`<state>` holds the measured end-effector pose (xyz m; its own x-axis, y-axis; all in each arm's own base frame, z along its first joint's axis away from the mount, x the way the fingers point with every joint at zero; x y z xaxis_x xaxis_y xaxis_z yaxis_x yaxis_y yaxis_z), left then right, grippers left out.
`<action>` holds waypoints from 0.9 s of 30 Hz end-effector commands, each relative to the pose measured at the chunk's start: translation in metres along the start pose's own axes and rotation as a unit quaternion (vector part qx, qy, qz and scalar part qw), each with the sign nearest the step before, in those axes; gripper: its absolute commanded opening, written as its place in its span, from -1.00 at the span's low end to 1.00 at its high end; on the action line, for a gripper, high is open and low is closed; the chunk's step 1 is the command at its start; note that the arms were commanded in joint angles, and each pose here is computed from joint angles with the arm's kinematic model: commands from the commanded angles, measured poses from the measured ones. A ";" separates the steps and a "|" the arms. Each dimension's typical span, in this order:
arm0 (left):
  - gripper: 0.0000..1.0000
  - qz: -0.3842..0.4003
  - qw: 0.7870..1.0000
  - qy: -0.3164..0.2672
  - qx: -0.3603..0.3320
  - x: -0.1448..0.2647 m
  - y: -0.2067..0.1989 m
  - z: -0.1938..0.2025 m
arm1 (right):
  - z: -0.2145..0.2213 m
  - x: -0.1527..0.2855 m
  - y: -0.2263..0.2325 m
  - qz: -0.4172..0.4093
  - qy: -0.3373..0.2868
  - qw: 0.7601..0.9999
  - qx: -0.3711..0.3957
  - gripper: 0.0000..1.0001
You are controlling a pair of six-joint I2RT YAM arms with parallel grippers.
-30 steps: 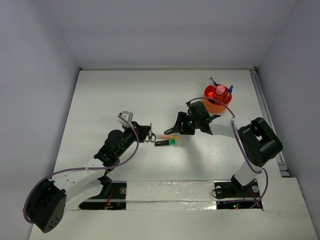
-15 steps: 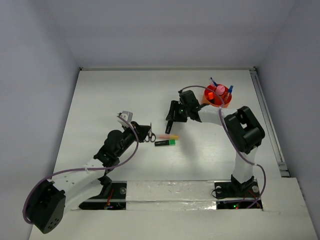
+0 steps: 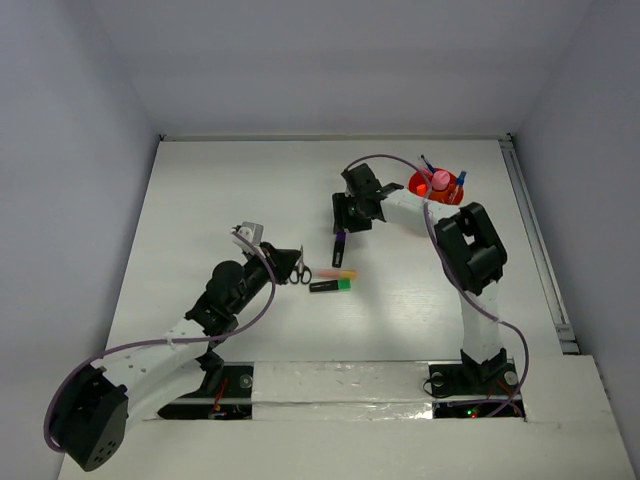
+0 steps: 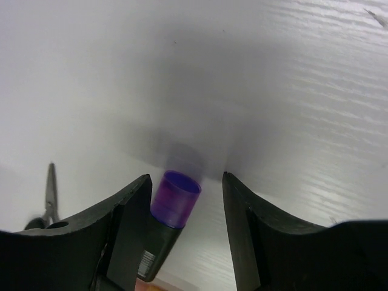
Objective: Sort the stationery into containers
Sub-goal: Pick up the pen from the center of the board.
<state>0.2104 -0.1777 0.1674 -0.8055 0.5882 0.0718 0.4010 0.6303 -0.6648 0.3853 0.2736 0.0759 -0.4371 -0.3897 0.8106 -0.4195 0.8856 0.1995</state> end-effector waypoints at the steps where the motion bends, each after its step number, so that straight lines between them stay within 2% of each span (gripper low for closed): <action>1: -0.94 0.032 0.999 -0.025 -0.001 -0.001 -0.016 -0.014 | 0.026 0.004 0.001 0.039 0.076 0.995 0.041 0.14; 5: -0.94 0.037 0.999 -0.022 0.000 -0.001 -0.018 -0.014 | 0.022 0.013 -0.003 0.086 0.073 0.993 0.041 0.24; 8: -0.94 0.043 0.999 -0.025 0.000 0.000 -0.021 -0.015 | 0.025 0.015 0.005 0.056 0.070 0.996 0.029 0.26; 10: -0.94 0.045 0.999 -0.026 0.001 0.001 -0.021 -0.015 | 0.030 0.012 0.017 0.019 0.074 0.997 0.027 0.19; 15: -0.94 0.048 0.998 -0.029 0.002 0.002 -0.022 -0.017 | 0.029 0.000 0.031 -0.016 0.079 0.996 0.023 0.16; 24: -0.93 0.044 0.998 -0.034 0.000 0.003 -0.021 -0.018 | 0.016 -0.009 0.024 0.020 0.082 0.996 0.033 -0.04; 27: -0.93 0.046 0.998 -0.031 0.000 0.003 -0.022 -0.018 | 0.017 -0.009 0.025 0.030 0.084 0.995 0.042 -0.04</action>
<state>0.2079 -0.1770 0.1771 -0.8035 0.5943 0.0341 0.4249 0.6127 -0.6664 0.3728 0.2959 0.0756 -0.3579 -0.3423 0.8688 -0.4547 0.8765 0.1580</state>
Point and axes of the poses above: each gripper's point midway between its finger pads, its own x axis back along the fingers, its own y axis along the line the jaws close on, z = x × y, the point moved 5 cm from there along x, back along the fingers, and after that the axes turned 12 degrees about x, right-handed, at the moved point
